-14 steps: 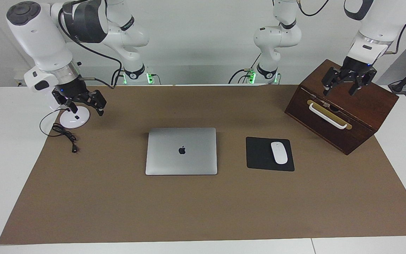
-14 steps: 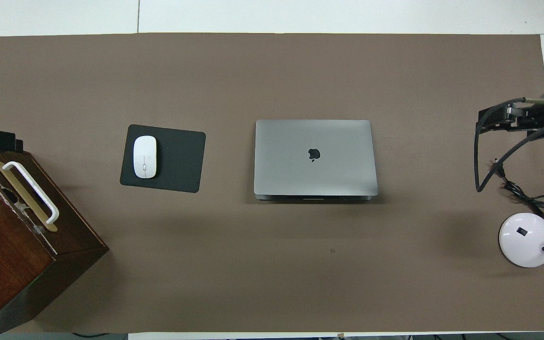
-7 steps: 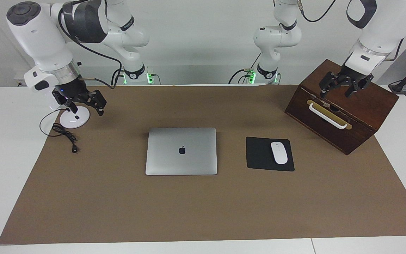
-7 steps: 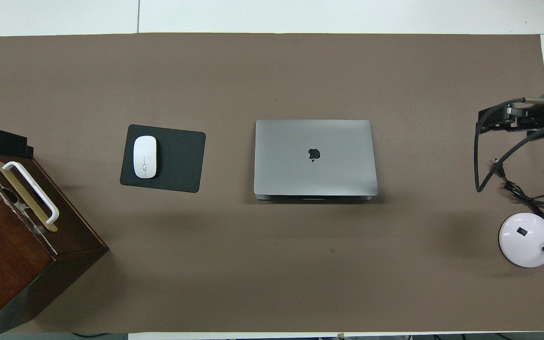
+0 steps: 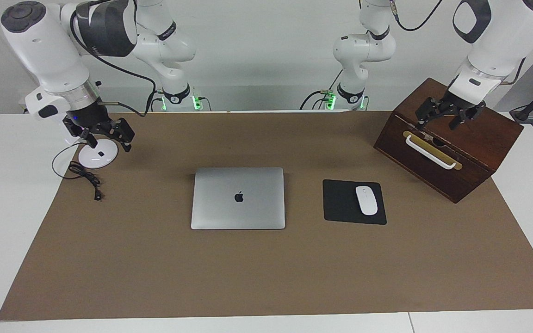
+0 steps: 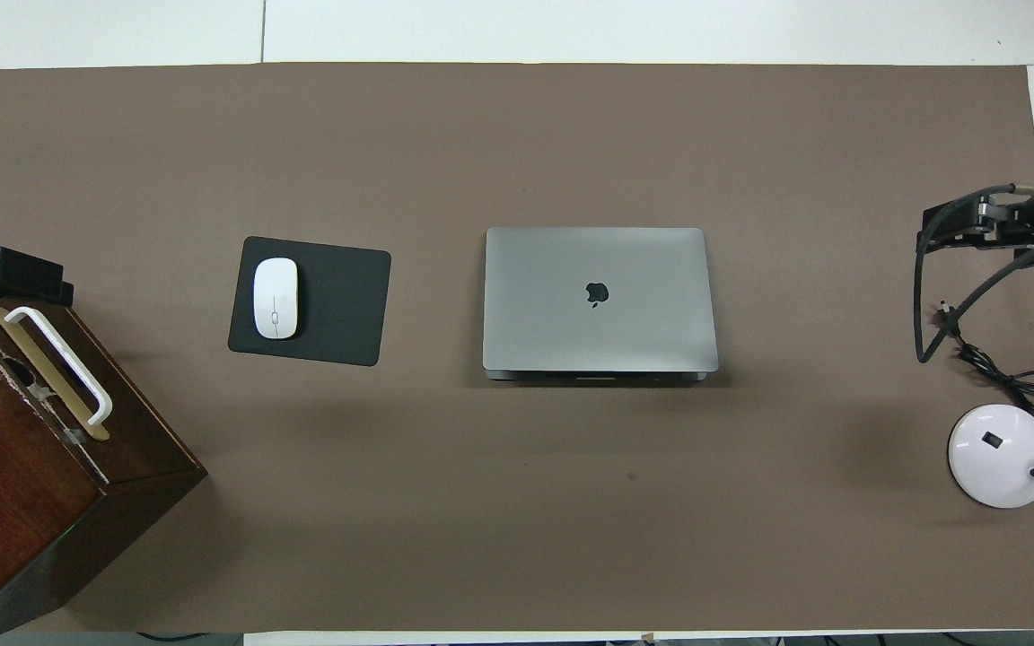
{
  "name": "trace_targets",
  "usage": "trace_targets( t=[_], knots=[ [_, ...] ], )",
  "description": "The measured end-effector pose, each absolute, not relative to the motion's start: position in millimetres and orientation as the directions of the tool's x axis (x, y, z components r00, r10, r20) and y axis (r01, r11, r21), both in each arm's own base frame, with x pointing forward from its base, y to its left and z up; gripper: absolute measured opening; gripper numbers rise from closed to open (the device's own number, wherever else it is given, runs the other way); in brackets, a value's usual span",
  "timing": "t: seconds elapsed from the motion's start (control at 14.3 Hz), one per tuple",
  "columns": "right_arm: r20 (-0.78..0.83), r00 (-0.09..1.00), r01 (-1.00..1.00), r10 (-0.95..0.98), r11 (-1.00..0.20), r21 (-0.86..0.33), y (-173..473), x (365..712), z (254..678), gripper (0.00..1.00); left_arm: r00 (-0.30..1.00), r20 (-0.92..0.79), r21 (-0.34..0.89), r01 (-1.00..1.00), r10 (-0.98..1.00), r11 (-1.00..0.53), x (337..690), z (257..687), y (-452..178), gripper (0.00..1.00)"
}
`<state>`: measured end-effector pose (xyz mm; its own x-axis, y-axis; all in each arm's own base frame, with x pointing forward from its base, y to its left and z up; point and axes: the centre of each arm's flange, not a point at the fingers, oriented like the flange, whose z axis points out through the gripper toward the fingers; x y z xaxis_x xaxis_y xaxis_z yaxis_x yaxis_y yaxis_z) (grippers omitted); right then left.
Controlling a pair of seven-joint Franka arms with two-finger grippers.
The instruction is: Close laptop with both arms
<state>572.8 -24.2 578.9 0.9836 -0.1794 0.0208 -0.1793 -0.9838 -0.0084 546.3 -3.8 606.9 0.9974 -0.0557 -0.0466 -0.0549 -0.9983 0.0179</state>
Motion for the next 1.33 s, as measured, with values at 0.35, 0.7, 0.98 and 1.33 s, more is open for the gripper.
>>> trace_targets(
  t=[0.35,0.7,0.98,1.33],
  knots=[
    [0.021,0.983,-0.181,-0.181,-0.983,-0.008,-27.1,572.7,578.9,1.0,0.997,-0.05,0.018,-0.055,-0.055,-0.998,545.9,606.6,-3.6,1.0],
    [0.021,0.984,-0.175,-0.175,-0.985,-0.008,-26.4,572.7,578.9,1.0,0.997,-0.051,0.018,-0.054,-0.055,-0.998,545.9,606.6,-3.4,1.0],
    [0.022,0.992,-0.121,-0.121,-0.993,-0.007,-26.6,572.6,579.0,1.0,0.997,-0.051,0.018,-0.054,-0.055,-0.998,545.8,606.6,-3.4,1.0],
    [0.022,0.993,-0.116,-0.116,-0.993,-0.007,-26.7,572.6,579.0,1.0,0.997,-0.051,0.018,-0.054,-0.055,-0.998,545.8,606.6,-3.3,1.0]
  ],
)
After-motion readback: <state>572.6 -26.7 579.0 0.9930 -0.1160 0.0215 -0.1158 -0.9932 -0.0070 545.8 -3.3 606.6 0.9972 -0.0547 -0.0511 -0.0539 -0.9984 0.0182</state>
